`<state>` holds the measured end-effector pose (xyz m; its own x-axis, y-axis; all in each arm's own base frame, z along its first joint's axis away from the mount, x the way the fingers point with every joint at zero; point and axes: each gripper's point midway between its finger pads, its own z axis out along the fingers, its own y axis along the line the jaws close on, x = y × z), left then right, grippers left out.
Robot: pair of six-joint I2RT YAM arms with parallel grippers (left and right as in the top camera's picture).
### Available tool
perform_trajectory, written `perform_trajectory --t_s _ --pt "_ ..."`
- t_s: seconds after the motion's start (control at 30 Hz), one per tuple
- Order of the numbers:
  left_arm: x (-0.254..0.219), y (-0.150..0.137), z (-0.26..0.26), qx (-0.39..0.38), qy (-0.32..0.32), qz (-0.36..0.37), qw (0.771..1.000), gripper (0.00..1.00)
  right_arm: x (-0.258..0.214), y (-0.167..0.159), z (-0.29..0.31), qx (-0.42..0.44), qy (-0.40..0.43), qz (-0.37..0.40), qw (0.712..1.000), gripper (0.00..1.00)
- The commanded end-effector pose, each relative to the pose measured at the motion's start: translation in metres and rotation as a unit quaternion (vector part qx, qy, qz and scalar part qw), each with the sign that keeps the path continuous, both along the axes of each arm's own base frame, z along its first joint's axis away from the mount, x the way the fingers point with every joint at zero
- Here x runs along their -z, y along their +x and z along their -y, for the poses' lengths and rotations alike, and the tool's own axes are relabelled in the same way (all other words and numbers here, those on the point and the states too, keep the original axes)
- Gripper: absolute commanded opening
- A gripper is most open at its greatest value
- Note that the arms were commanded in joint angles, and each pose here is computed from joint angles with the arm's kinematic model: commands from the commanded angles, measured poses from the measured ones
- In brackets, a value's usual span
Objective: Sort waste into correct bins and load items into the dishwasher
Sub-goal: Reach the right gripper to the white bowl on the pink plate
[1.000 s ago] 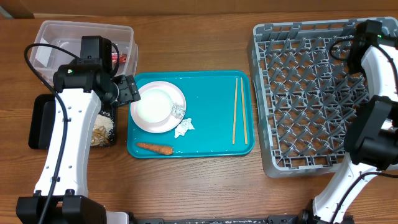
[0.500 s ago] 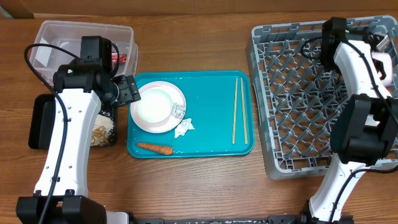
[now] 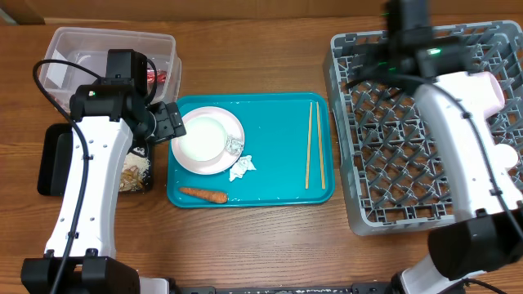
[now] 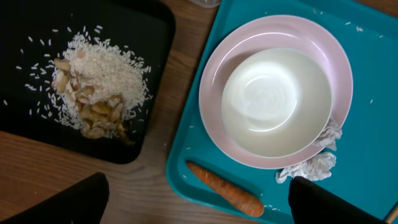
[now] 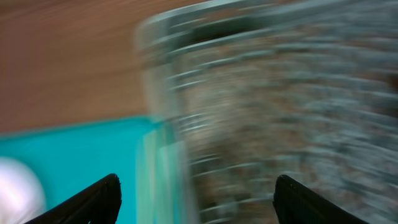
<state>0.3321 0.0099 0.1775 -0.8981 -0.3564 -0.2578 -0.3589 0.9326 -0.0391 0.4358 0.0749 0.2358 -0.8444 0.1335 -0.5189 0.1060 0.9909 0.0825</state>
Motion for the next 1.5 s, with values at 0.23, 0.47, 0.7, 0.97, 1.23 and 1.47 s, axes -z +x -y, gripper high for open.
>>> perform_trajectory --t_s 0.23,0.47,0.7,0.97,1.23,1.47 --pt "-0.001 -0.032 -0.066 -0.128 -0.011 -0.040 0.991 1.00 0.034 -0.041 -0.210 -0.251 0.109 -0.029 0.961 0.82" --pt "-0.001 -0.039 -0.086 -0.180 -0.066 -0.032 0.981 1.00 0.109 -0.059 -0.297 -0.319 0.101 -0.057 0.940 0.80" --pt "-0.001 -0.039 -0.086 -0.179 -0.066 -0.033 0.981 1.00 0.176 -0.064 -0.332 -0.341 0.083 -0.071 0.934 0.68" --pt "-0.001 -0.039 -0.086 -0.179 -0.066 -0.033 0.981 1.00 0.190 -0.052 -0.320 -0.301 0.051 -0.066 0.950 0.39" --pt "-0.001 -0.038 -0.086 -0.179 -0.066 -0.032 0.981 1.00 0.139 -0.045 -0.327 -0.307 0.073 -0.020 0.949 0.60" --pt "-0.001 -0.038 -0.086 -0.179 -0.066 -0.032 0.981 1.00 0.123 -0.039 -0.318 -0.306 0.067 -0.007 0.950 0.61"
